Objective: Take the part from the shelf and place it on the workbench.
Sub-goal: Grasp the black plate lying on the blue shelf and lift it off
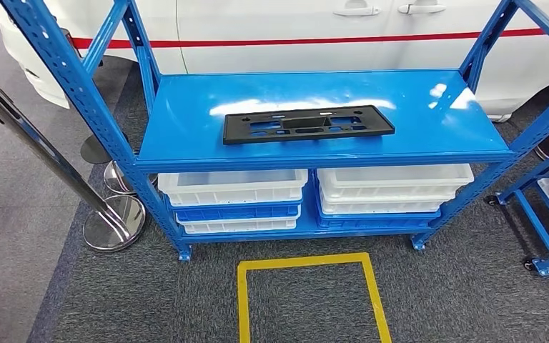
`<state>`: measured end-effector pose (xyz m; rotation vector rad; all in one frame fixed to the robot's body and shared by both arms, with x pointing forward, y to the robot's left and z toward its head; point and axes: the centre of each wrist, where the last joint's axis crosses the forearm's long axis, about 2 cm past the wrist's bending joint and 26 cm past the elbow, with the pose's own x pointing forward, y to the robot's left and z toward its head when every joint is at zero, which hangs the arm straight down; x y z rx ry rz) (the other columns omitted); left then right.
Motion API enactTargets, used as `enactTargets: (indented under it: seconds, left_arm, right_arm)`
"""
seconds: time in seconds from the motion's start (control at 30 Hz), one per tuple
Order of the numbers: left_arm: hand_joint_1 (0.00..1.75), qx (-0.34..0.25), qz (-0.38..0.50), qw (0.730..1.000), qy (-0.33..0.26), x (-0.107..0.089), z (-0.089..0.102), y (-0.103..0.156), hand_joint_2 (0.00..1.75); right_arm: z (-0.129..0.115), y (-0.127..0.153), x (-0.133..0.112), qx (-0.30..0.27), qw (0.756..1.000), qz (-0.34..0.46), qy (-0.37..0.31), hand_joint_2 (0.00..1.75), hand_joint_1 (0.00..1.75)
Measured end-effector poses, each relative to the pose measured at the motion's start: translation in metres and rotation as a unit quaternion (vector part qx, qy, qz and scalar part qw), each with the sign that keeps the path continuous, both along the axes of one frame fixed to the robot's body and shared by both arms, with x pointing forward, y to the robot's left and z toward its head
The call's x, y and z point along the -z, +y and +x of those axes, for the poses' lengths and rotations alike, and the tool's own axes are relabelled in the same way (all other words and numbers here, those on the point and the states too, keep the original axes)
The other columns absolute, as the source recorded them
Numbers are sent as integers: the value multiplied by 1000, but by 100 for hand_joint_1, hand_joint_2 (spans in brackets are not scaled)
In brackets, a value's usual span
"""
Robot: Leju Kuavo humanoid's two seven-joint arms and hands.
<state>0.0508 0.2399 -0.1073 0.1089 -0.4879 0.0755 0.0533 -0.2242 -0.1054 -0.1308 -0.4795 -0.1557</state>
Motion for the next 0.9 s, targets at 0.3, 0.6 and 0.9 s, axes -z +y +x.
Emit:
enactTargets:
  seconds: [0.3, 0.6, 0.9]
  left_arm:
    - [0, -24, -1, 1000, -8, 0, -1, -4, 175]
    - [0, -40, -4, 999, -9, 0, -3, -5, 175]
    - [0, -59, -8, 998, -10, 0, -3, -7, 175]
  right_arm:
    - [3, -7, 0, 179, 982, -4, -55, 175, 0]
    - [4, -29, 2, 275, 958, -25, -80, 175, 0]
    - [8, -78, 3, 396, 895, -86, -185, 175, 0]
